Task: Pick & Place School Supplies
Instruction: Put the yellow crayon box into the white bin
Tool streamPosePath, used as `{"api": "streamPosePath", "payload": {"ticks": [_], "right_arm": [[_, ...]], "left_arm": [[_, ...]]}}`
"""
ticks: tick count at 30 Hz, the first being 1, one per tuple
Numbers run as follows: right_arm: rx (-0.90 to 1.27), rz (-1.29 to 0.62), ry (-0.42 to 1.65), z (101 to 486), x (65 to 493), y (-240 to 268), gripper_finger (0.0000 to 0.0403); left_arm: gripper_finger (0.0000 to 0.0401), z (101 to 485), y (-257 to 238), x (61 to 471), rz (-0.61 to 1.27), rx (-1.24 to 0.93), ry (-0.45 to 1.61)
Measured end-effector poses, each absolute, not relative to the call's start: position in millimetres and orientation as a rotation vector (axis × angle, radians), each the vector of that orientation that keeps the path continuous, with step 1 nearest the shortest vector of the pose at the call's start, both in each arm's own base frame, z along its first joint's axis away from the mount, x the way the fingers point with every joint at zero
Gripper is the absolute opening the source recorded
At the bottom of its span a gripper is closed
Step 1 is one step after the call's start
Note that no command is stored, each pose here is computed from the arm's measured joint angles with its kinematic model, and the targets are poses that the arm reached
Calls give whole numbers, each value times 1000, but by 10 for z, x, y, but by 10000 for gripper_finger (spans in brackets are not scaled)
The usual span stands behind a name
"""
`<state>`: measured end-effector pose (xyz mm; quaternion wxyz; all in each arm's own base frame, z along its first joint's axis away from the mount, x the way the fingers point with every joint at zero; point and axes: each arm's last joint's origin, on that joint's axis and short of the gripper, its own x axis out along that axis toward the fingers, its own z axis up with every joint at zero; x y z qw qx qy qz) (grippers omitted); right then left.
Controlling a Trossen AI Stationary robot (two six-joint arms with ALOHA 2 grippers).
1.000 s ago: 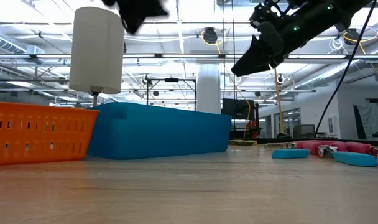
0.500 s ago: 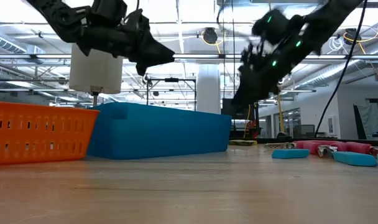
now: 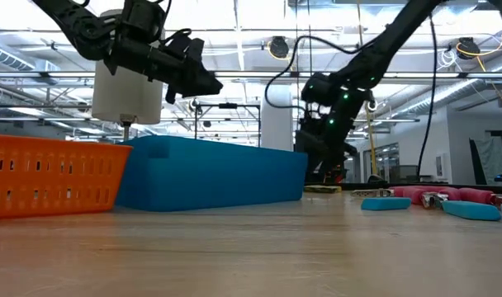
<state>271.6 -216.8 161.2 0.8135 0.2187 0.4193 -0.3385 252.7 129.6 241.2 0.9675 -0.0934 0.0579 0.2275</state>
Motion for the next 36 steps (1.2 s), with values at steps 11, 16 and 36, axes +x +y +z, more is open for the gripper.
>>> {"api": "streamPosePath", "payload": {"ticks": [11, 16, 36], "right_arm": [[539, -739, 1025, 1522, 2669, -2144, 265], [554, -729, 1075, 1505, 2650, -2094, 265], [513, -540, 1103, 1864, 2813, -1439, 265]], "left_arm": [[93, 2431, 1294, 2531, 460, -191, 97], [93, 2430, 1295, 2530, 460, -191, 97], [93, 2429, 1295, 2531, 464, -254, 83]]}}
